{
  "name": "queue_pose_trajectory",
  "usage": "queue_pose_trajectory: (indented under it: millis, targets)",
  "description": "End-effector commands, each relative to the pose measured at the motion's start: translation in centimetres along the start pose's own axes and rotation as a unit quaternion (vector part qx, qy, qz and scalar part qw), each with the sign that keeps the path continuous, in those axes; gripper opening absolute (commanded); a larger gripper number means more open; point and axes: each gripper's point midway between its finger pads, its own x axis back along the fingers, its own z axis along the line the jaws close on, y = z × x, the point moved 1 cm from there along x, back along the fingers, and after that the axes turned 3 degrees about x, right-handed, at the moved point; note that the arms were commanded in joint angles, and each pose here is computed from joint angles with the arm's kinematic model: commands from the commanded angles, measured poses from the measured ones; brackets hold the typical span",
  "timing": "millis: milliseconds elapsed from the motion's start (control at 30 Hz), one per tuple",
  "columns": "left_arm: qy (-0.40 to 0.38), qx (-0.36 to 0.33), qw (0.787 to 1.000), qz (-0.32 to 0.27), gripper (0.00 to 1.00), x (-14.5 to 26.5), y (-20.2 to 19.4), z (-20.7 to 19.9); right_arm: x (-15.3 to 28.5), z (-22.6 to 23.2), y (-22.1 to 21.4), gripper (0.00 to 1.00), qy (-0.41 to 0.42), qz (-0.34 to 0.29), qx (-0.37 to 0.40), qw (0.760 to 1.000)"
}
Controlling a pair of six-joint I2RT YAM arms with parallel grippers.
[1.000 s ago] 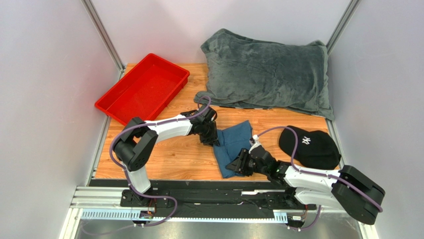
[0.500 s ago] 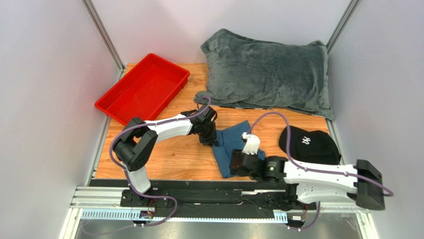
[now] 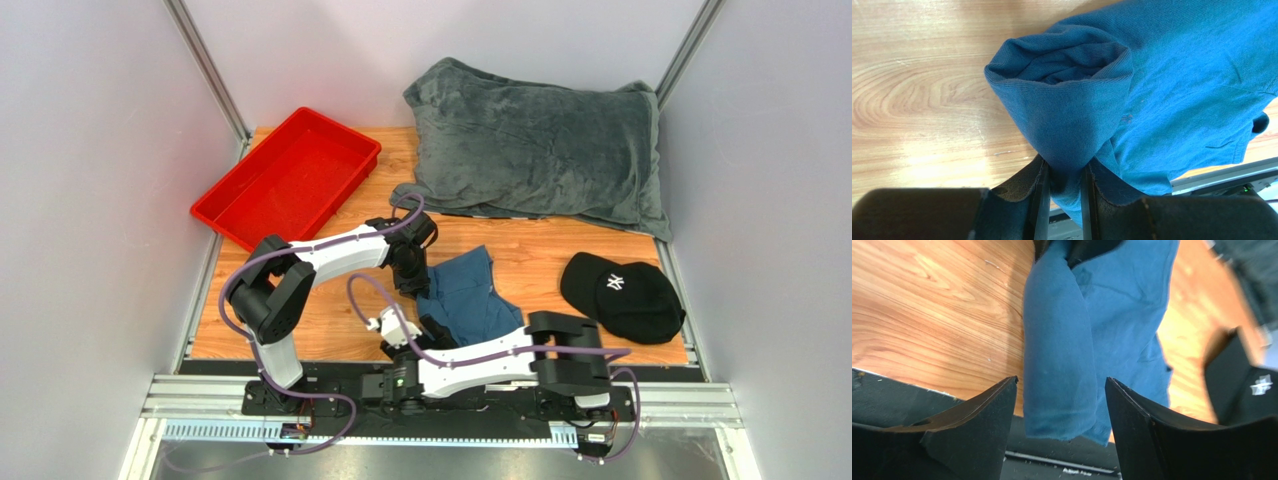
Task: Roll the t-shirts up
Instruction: Roll the T-shirt to the center of the board.
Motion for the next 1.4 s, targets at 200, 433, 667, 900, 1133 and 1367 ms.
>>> queue_pose_trajectory:
  millis: [200,433,667,900,1133,1367]
  targets:
    - [0.038,-0.019,0.999,0.014,0.24,0.4,-0.8,1.4,-1.5,1.9,0.7,0.74,-0.074,-0.038,0.126,0.988]
    - [0.038,-0.019,0.999,0.015,0.24,0.4,-0.9,1.4,-2.8,2.6,-0.5,0.74,-0.091,-0.024,0.153,0.984]
    - [0.042,-0.016,0.999,0.014,0.24,0.4,-0.9,1.6,-3.6,1.4,-1.9,0.69,-0.109,0.002,0.135,0.985]
    - [0.042,-0.011,0.999,0.01,0.24,0.5,-0.7,1.5,-3.7,1.1,-3.1,0.58,-0.096,0.019,0.099,0.99]
    - [0.004,-0.01,1.0,-0.002,0.38,1.3,0.1,0.7,-3.4,1.6,-4.1,0.51,-0.004,0.036,-0.023,0.999]
    - [-0.072,-0.014,0.996,-0.047,0.57,4.1,2.6,-1.0,-2.9,1.0,-3.9,0.5,0.117,0.043,-0.167,0.978]
